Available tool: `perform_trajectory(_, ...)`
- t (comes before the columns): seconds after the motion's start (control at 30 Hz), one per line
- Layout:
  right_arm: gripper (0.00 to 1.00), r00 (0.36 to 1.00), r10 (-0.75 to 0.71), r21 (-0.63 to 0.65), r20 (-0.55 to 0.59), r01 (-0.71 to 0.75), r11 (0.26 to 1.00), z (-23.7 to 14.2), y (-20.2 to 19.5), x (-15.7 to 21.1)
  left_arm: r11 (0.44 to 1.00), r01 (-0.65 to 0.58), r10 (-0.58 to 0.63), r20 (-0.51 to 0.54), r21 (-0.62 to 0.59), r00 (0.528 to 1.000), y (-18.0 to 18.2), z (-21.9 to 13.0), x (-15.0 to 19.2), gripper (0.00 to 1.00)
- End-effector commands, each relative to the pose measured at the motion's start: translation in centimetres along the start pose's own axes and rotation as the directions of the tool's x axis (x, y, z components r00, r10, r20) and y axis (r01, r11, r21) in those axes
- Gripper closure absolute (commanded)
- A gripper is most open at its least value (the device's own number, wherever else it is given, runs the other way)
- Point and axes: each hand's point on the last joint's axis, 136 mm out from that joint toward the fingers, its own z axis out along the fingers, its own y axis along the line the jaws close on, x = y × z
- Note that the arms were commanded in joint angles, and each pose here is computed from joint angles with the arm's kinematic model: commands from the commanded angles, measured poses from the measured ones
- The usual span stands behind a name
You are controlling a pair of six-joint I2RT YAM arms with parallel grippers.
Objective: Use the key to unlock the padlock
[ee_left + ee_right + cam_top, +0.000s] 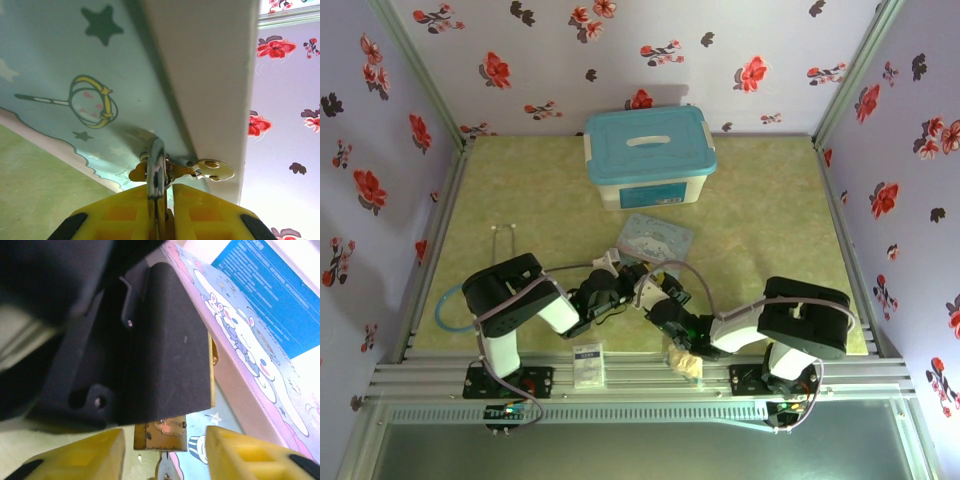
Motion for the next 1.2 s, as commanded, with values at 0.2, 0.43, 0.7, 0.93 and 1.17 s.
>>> perform_trajectory(0.2, 0.72, 0.998, -0.032, 0.129, -0.057, 0.039, 0.991, 0.3, -2.0, 1.0, 0.997, -0.005, 0.006, -0.007, 0.081, 1.000, -2.4, -0.3, 0.0, 1.00)
perform_trajectory(0.43, 0.90, 1.000, -0.001, 0.084, -0.026, 0.003, 0.996, 0.0, -1.4, 0.9, 0.997, -0.004, 0.005, -0.005, 0.079, 1.000, -2.4, -0.3, 0.0, 1.00)
perform_trajectory(0.7, 0.98, 0.981, 0.195, -0.128, 0.004, -0.193, 0.973, -0.2, -0.6, 1.1, 0.997, -0.004, 0.005, -0.010, 0.078, 1.000, -2.3, -0.4, 0.0, 1.00)
perform_trajectory(0.93, 0.99, 0.931, 0.365, -0.304, -0.002, -0.348, 0.887, -0.5, -0.7, 0.3, 0.996, -0.003, 0.004, -0.016, 0.086, 1.000, -2.6, -0.5, -0.1, 1.00)
perform_trajectory(1.17, 1.00, 0.853, 0.521, -0.365, -0.045, -0.499, 0.786, -0.8, -2.0, 1.0, 0.996, 0.000, 0.003, -0.026, 0.092, 1.000, -2.8, -0.4, 0.1, 1.00)
